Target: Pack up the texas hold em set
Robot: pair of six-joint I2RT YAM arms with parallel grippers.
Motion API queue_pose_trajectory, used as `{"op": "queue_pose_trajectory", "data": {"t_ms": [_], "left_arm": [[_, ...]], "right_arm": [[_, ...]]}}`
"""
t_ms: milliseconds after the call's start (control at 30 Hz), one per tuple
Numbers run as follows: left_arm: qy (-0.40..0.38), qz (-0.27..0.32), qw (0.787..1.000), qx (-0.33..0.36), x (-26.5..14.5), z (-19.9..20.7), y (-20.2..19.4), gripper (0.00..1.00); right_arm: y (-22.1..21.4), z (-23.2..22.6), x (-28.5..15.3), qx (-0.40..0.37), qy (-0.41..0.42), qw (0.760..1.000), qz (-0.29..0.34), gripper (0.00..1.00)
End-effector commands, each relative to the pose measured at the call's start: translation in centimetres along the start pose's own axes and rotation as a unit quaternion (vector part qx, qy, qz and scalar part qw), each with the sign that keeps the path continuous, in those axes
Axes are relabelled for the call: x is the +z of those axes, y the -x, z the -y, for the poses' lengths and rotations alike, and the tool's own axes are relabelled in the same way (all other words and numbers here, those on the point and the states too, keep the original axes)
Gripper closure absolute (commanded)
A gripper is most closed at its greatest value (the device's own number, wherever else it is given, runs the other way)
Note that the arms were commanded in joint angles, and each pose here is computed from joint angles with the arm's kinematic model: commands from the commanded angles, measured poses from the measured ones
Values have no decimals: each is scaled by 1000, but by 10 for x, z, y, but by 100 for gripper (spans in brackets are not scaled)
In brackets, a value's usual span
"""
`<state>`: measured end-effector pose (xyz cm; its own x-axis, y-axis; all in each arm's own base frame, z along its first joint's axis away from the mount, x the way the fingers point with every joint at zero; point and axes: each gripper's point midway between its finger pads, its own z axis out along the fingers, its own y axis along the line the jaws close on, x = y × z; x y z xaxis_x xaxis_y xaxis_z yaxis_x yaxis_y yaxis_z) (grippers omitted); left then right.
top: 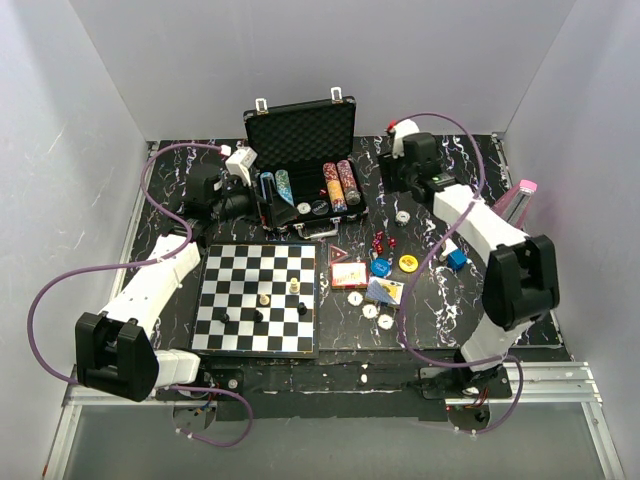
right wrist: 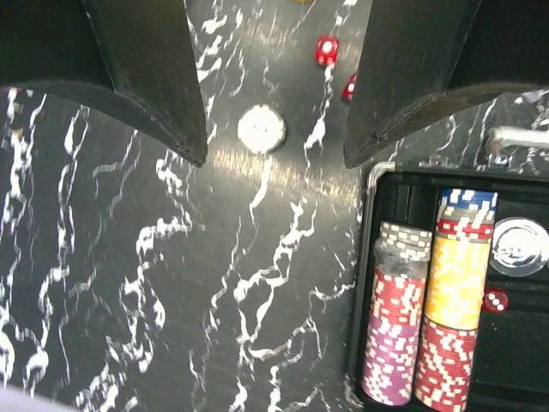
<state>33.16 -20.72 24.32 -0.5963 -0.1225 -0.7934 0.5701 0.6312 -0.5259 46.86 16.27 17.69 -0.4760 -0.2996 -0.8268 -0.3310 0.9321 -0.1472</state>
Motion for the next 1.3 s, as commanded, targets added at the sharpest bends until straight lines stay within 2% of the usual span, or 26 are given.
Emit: {"op": "queue_pose_trajectory", "data": {"t_ms": [0, 167, 267, 400, 533, 667, 800, 1000, 1267], "left_arm": [[53, 16, 998, 18, -9, -10, 15, 2], [74, 18, 997, 22, -13, -16, 14, 2], [76, 18, 997, 23, -13, -14, 13, 2], [89, 7, 996, 27, -9, -15, 6, 2], [106, -5, 994, 38, -7, -15, 0, 2], [114, -3, 993, 41, -8, -17, 1, 2], [120, 0, 992, 46, -10, -17, 2, 2], [118, -4, 992, 48, -10, -17, 1, 2], [110, -9, 993, 45, -7, -15, 0, 2]], "right_arm": [[-18, 6, -42, 117, -17, 993, -22, 29], [-58, -5, -95, 213, -9, 976, -55, 30], [-96, -37, -114, 253, 48, 962, -92, 33], [-140, -51, -131, 258, 32, 959, -117, 33], [-140, -38, -128, 248, -5, 962, -118, 30], [-117, -13, -107, 227, -43, 964, -133, 29], [-94, -1, -68, 220, -34, 964, -147, 30], [-95, 14, -3, 200, -39, 958, -202, 32], [-105, 38, 41, 189, -63, 948, -249, 33]]}}
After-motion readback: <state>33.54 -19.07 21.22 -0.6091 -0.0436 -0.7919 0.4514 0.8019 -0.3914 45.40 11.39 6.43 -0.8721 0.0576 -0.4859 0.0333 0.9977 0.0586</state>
